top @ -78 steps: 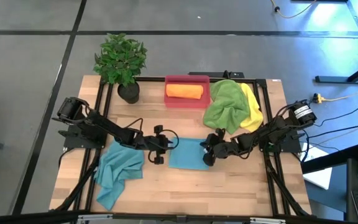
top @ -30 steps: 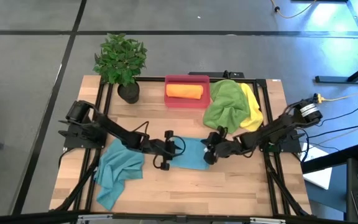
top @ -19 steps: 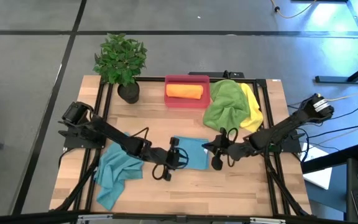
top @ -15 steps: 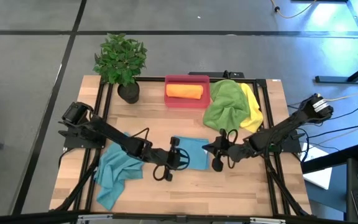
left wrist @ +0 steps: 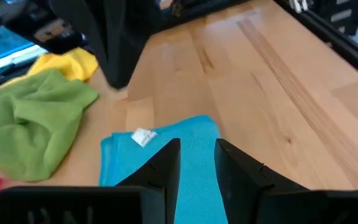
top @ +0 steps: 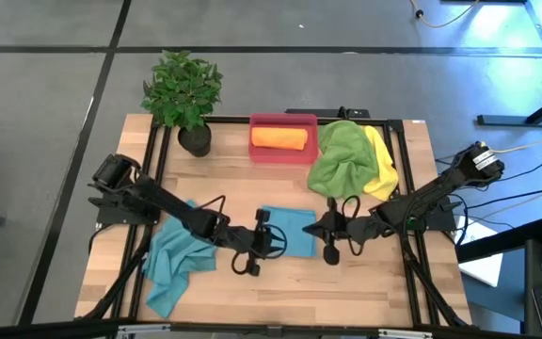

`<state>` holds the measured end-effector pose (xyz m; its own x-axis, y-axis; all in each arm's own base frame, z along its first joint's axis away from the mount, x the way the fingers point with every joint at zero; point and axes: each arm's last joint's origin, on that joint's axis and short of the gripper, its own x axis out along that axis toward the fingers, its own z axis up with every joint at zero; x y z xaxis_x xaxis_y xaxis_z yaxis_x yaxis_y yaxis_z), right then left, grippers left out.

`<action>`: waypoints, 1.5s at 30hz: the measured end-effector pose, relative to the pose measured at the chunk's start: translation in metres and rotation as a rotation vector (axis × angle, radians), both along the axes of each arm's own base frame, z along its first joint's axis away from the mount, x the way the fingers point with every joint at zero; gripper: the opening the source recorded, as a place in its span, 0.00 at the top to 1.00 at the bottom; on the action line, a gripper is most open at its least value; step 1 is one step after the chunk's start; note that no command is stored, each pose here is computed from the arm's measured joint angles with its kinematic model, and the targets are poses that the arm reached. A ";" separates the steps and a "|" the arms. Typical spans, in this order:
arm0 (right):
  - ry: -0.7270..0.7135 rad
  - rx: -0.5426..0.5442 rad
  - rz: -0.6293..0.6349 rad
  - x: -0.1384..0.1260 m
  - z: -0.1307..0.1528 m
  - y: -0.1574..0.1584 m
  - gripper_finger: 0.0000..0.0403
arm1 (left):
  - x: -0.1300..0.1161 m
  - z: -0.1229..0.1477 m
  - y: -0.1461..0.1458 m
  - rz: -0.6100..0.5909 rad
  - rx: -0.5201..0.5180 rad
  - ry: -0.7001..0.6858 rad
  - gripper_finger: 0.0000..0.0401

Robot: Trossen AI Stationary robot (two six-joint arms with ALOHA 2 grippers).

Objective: Roll microfiber towels into tight, uniform cylinder then place into a basket
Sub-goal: Roll the right blue towel

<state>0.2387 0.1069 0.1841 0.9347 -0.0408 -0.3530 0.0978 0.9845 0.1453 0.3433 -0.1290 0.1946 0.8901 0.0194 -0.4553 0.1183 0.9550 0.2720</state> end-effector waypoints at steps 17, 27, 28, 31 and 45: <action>0.038 -0.034 0.070 0.009 -0.006 0.007 0.97 | -0.001 -0.002 0.001 0.020 -0.027 0.023 0.78; 0.103 -0.079 0.038 0.015 -0.028 0.009 0.97 | 0.000 -0.010 0.003 0.038 -0.030 0.056 0.78; 0.100 -0.078 0.038 0.015 -0.029 0.009 0.97 | 0.000 -0.011 0.003 0.038 -0.028 0.061 0.78; 0.094 -0.075 0.038 0.015 -0.028 0.009 0.97 | 0.001 -0.012 0.003 0.038 -0.031 0.057 0.78; 0.091 -0.075 0.038 0.016 -0.028 0.009 0.97 | 0.000 -0.013 0.003 0.037 -0.027 0.068 0.78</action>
